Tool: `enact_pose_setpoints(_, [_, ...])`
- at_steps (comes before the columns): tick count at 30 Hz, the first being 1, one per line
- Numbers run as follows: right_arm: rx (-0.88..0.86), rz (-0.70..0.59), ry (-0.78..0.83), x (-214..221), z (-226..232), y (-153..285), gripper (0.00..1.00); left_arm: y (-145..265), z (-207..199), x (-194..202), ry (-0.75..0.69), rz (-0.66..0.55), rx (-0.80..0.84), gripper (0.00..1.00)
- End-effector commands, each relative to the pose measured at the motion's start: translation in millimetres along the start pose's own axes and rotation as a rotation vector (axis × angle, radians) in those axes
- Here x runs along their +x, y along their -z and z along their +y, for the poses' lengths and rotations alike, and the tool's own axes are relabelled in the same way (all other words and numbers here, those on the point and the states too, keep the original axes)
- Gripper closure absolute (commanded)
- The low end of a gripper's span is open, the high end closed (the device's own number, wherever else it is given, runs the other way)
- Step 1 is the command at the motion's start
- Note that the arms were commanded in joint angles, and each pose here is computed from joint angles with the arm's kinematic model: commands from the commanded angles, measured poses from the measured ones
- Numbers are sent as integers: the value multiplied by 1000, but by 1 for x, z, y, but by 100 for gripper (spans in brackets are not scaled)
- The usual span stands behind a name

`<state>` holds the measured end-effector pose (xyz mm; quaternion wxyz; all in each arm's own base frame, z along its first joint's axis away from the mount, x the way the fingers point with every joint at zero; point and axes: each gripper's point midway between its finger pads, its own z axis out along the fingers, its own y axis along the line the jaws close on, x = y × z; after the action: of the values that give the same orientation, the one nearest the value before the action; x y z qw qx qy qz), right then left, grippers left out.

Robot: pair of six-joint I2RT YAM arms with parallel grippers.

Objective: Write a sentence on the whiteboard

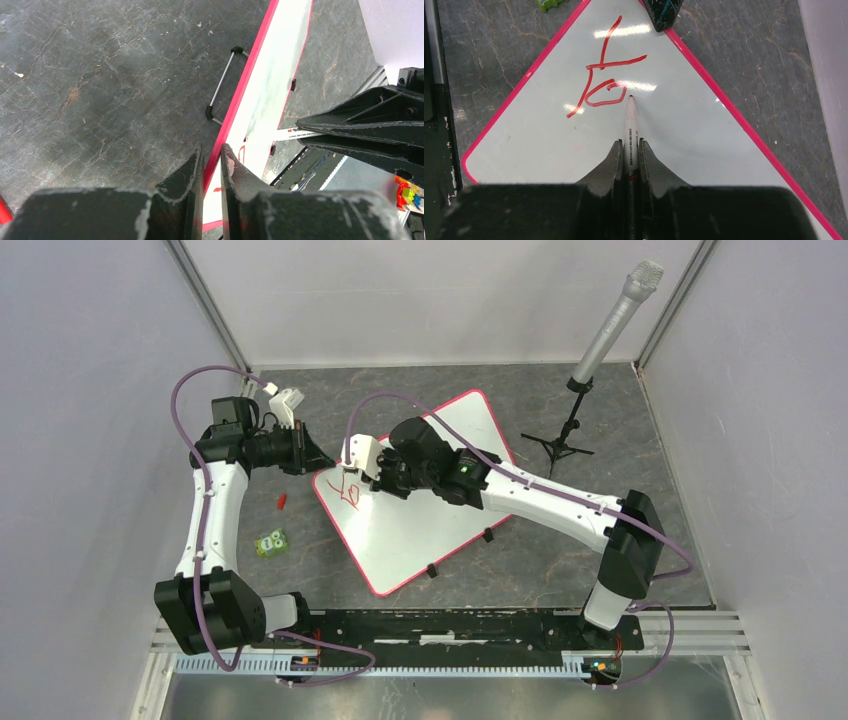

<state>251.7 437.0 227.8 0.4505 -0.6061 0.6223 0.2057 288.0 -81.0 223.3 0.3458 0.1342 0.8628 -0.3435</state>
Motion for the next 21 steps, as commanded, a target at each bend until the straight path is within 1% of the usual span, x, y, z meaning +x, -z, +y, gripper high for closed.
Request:
enact_pose_setpoints(1, [33,-23,19,-11,-11,-1,100,-1,-5,2,-35,2,9,98])
enact_pose_setpoints(11, [56,10,11,4,-15,6,100,-1,-4,2,-32,4,7,98])
enact_pose_setpoints(21, [-5,38,-10,25,5,8,100,-1,-3,1,-30,5,5,97])
